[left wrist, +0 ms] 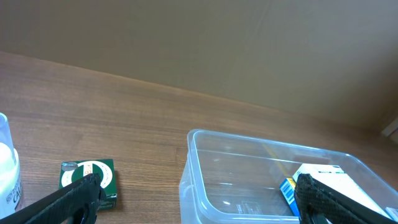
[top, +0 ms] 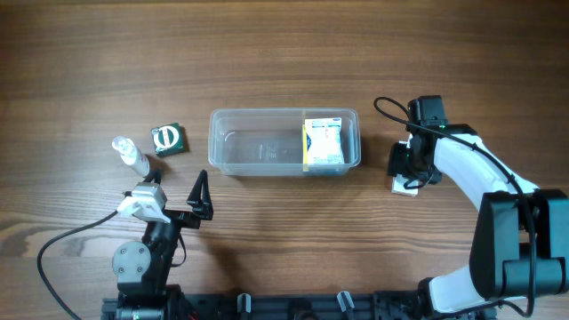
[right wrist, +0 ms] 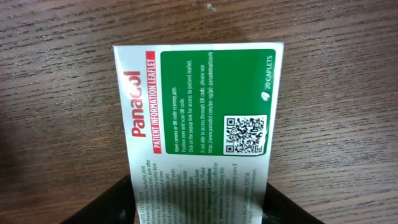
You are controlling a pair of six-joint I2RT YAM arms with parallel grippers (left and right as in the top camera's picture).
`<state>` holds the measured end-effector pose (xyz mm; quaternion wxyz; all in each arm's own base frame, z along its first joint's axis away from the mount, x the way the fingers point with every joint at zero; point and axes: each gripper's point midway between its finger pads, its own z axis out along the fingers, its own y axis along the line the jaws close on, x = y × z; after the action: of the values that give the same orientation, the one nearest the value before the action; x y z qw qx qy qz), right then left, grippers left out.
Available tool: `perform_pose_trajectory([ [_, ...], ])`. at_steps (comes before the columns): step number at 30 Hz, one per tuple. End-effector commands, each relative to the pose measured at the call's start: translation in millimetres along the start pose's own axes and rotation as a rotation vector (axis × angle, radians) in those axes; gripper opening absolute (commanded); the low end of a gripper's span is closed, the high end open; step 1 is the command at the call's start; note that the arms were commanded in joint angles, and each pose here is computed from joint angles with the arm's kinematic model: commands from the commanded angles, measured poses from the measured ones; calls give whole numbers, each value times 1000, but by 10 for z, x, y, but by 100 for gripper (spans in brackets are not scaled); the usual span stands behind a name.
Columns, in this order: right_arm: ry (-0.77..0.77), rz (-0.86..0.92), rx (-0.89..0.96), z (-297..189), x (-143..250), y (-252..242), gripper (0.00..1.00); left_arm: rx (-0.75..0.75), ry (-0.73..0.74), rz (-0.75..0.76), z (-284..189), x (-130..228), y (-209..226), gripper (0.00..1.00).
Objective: Pack container
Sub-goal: 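Move the right gripper to the white-green Panadol box and grasp it, then carry the Panadol box over the container's left side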
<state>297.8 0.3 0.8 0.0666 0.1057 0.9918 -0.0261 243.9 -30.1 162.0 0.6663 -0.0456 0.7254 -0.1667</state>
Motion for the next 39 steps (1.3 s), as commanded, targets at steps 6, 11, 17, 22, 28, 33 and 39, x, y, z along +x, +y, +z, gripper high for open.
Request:
perform_pose_trajectory([
  [6,13,25,-22,55,19,31,43,2,2,16,-1,17,-5,100],
  [11,3,27,-29,28,-26,48,47,2,2,16,-1,17,-5,100],
  [17,-52,25,-99,-229,-241,178,49,2,2,16,-1,17,-5,100],
  [22,-143,18,-155,-693,-493,264,49,2,2,16,-1,17,-5,100],
  [28,-284,-35,-189,-1297,-679,279,48,3,2,16,-1,17,-6,100],
  [33,-403,-105,-233,-1690,-713,379,48,3,2,16,-1,17,-6,100],
  [39,-514,-280,-288,-2030,-632,712,47,3,2,16,-1,17,-6,100],
])
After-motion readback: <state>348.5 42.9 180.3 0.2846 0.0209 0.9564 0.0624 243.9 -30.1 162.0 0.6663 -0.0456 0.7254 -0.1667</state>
